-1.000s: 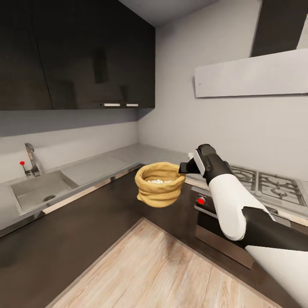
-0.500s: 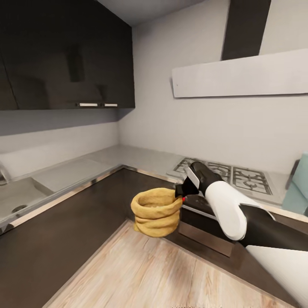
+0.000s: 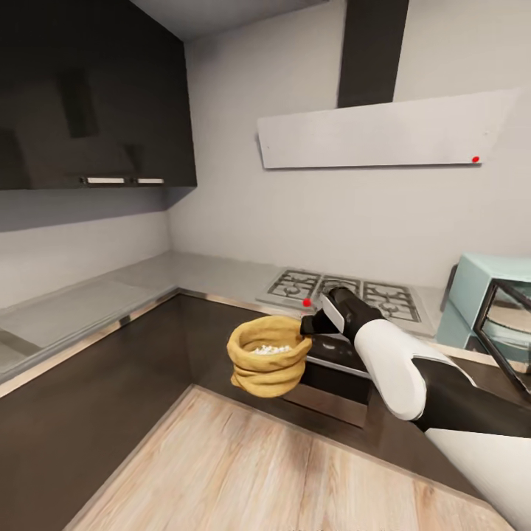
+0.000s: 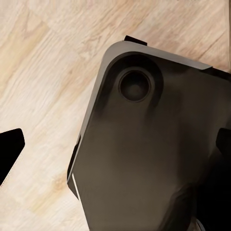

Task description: In the kitchen, take the popcorn bag from the countertop, put it into the microwave, and heat it until the popcorn is cooked so the cooked popcorn ends up inside the bag.

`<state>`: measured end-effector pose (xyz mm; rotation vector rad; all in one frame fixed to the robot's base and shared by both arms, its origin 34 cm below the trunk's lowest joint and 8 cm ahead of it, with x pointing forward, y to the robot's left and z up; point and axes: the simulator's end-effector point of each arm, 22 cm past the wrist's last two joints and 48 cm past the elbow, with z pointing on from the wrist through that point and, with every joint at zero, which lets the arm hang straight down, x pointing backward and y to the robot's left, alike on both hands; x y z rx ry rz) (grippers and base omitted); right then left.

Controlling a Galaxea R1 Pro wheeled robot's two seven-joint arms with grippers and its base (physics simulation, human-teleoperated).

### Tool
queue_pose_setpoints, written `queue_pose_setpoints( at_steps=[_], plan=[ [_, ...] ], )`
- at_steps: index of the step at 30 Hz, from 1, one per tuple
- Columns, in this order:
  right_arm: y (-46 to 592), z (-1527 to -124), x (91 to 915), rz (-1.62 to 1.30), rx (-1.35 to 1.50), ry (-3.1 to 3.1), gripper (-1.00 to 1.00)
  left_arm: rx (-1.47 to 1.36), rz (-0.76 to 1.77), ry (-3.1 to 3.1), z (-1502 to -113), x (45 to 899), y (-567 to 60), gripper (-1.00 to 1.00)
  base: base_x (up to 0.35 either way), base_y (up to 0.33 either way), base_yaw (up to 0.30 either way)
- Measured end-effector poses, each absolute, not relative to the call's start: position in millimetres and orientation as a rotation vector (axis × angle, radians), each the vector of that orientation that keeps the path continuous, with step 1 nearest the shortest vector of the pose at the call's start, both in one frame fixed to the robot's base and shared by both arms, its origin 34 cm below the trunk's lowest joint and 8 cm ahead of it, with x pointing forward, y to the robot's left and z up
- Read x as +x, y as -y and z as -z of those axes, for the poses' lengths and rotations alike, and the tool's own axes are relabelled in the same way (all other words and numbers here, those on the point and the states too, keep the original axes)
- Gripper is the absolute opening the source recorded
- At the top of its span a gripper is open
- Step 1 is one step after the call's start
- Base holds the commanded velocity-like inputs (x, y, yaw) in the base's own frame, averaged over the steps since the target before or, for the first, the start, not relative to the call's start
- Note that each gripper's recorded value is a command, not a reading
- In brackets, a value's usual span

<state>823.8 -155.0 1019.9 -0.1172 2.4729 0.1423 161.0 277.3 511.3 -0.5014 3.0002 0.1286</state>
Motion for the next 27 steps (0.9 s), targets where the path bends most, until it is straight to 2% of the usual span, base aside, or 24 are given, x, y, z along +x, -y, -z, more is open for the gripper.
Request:
queue_pose_setpoints(
  at_steps=[27],
  plan=[
    [161,-1001,807,-0.138,-0.112,-2.563,-1.0,-0.495,-0.113,-2.997,-511,163,-276,1.0,0.0,0.0,-0.284]
  ],
)
